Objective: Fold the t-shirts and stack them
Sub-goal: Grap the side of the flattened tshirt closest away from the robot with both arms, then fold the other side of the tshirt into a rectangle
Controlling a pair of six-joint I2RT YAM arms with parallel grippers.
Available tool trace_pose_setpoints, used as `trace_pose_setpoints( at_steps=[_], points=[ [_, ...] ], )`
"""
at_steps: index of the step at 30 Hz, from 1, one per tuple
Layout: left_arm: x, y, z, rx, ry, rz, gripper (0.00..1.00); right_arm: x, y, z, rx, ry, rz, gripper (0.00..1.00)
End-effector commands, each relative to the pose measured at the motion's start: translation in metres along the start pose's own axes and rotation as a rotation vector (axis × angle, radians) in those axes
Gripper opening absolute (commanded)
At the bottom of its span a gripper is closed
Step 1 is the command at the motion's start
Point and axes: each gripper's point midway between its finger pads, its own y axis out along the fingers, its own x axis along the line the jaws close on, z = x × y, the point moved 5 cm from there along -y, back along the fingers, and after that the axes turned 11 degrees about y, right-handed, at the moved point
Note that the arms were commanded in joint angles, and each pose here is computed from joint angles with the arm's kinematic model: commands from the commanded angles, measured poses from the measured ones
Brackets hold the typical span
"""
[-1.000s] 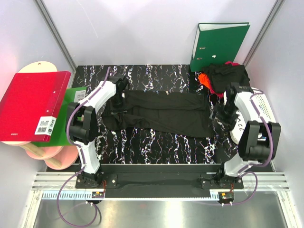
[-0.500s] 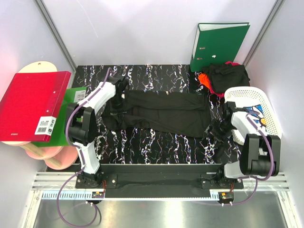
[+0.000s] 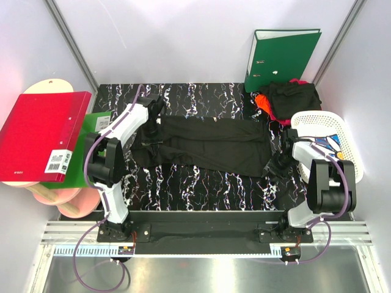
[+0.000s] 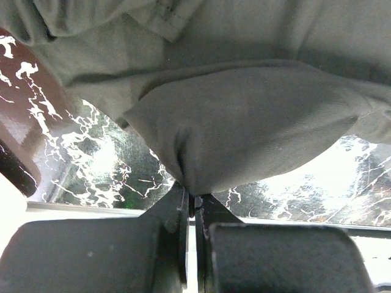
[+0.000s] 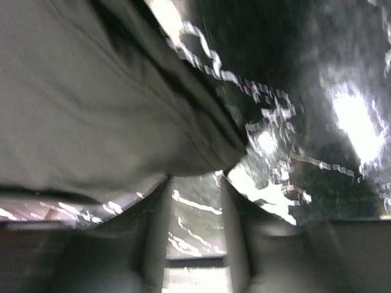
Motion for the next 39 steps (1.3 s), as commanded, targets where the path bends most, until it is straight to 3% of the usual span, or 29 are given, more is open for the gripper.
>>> trace_pose_setpoints(
  at_steps=[1,9,24,39],
  points=[
    [0.001,-0.017,-0.007,-0.048,0.007,0.013,0.00,0.001,0.011,-0.021,-0.069,0.058,0.047,0.33],
    [0.007,-0.018,-0.004,-0.038,-0.003,-0.008,0.00,0.018,0.007,-0.030,-0.065,0.021,0.004,0.01],
    [0.026,-0.037,-0.011,-0.117,-0.090,-0.071,0.00,0.046,-0.065,-0.047,-0.194,-0.079,-0.103,0.00],
    [0.030,-0.047,-0.093,-0.209,-0.155,-0.102,0.00,0.095,-0.030,-0.096,-0.122,-0.157,-0.099,0.00]
  ],
)
